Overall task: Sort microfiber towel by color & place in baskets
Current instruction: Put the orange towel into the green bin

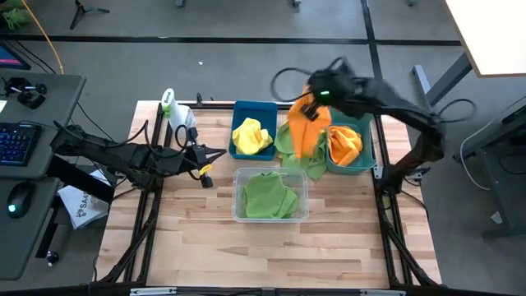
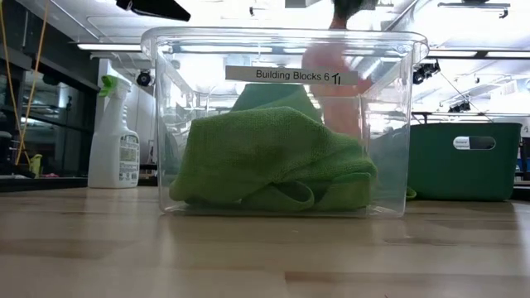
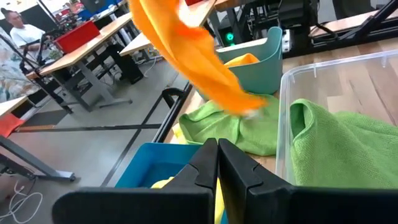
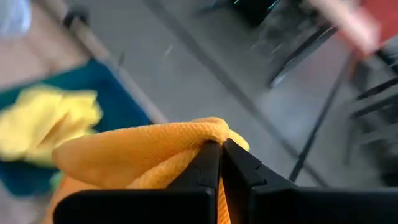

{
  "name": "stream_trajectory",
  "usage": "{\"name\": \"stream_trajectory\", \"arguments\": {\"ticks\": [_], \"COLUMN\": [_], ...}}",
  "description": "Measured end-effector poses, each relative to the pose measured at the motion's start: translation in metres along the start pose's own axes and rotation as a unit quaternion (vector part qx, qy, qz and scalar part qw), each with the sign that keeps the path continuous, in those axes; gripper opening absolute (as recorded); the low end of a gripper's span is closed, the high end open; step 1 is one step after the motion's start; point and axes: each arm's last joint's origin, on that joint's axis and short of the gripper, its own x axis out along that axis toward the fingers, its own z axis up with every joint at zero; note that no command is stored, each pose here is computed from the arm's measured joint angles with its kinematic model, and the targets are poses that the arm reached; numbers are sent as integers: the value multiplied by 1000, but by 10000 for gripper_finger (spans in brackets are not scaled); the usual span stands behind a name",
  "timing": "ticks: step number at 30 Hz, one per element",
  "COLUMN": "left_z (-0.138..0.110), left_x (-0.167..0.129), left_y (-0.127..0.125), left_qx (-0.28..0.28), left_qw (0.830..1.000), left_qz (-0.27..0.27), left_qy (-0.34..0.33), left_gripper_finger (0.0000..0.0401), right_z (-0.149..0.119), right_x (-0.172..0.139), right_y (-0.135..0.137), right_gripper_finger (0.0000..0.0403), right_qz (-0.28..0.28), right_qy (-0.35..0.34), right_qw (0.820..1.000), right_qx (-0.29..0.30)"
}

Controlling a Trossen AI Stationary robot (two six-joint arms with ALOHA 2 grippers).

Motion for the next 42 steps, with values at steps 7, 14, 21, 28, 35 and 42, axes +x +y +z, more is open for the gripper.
{"name": "stream_trajectory", "arguments": {"ticks": [7,14,21,28,35,42], "left_z": [0,8,14,14,14,14], "left_x": [0,0,-1,-1,-1,-1], "left_y": [0,-1,0,0,0,0], "left_qx": [-1,-22,-14,-16,-16,-17], "left_qw": [1000,998,997,996,996,996], "left_qz": [0,-37,-44,-43,-43,-43], "left_qy": [0,-40,-69,-71,-71,-71], "left_gripper_finger": [1,1,1,1,1,1], "right_z": [-1,-32,-55,-86,-126,-174], "right_x": [-89,-101,-80,-45,4,52], "right_y": [-62,-83,-74,-67,-45,-20], "right_gripper_finger": [1,0,0,0,0,0], "right_qz": [-64,-76,-84,-136,-96,4], "right_qy": [-94,-35,21,93,171,250], "right_qw": [990,989,993,984,978,966], "right_qx": [79,123,83,72,67,70]}}
